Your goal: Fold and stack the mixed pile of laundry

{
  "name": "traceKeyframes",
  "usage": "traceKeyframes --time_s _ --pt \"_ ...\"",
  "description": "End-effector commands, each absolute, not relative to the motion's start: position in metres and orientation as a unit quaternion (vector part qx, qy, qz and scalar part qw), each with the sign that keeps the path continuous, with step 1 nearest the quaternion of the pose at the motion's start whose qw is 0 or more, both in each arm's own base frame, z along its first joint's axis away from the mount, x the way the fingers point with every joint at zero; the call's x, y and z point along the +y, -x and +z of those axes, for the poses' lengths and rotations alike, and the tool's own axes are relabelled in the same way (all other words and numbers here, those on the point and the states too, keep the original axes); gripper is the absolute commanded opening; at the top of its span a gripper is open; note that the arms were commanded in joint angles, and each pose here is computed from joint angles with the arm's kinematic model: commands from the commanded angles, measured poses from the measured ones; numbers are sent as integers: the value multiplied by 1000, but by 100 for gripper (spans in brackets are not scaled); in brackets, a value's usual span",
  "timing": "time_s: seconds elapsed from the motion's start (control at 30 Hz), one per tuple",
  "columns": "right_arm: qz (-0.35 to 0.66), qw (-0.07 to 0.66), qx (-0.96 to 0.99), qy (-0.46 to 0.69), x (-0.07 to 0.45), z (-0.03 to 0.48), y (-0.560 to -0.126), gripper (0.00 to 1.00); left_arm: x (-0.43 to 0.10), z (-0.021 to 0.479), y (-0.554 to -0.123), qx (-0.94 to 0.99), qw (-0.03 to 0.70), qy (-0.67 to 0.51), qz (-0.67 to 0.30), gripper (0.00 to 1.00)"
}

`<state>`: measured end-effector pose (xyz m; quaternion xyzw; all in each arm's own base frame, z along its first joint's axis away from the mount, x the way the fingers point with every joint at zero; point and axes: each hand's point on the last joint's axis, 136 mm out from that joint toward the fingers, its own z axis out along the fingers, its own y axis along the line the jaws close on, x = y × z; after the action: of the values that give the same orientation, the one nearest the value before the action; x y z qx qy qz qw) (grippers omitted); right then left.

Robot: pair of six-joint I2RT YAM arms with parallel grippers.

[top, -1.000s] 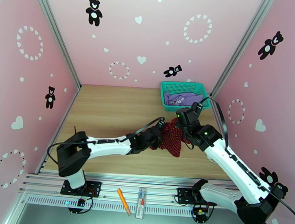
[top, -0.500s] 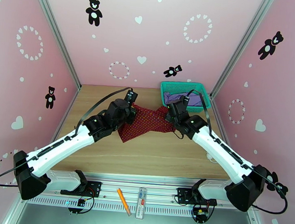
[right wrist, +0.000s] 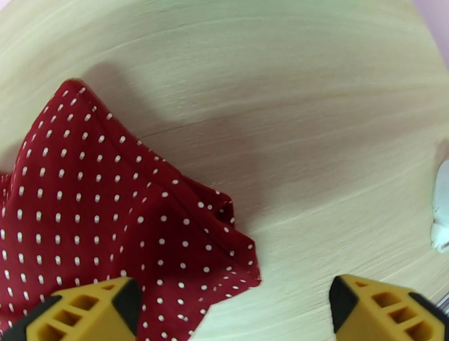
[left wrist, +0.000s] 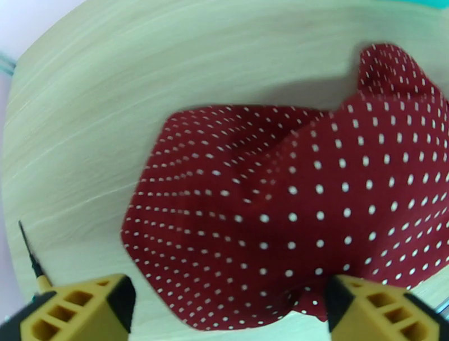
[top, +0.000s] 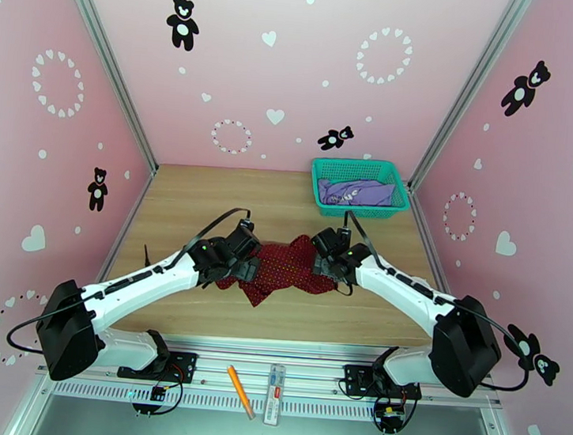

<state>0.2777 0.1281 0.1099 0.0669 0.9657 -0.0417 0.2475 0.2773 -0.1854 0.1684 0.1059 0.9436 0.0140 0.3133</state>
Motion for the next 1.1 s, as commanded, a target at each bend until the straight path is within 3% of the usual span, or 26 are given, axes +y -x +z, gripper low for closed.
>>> traceKeyframes --time_s 0.0,0.13,0.33,0.5,0.67,0.8,1.07 --pt "-42 264 963 -19 125 145 -278 99 -178 212 -285 942 333 -41 26 98" --pt "-22 232 972 23 128 146 -260 99 -190 221 -265 959 284 -12 -6 98" --pt "11 204 977 55 130 136 -238 94 -208 166 -185 990 137 -28 -15 75" --pt "26 214 974 64 135 137 -243 87 -228 110 -141 996 75 8 -39 66" --pt "45 216 973 73 144 135 -245 82 -246 74 -142 991 67 81 -79 66" --pt "45 219 972 76 143 132 -244 82 -252 56 -158 988 83 110 -73 72" --pt "40 217 972 75 139 125 -241 82 -259 32 -187 988 90 116 -40 68"
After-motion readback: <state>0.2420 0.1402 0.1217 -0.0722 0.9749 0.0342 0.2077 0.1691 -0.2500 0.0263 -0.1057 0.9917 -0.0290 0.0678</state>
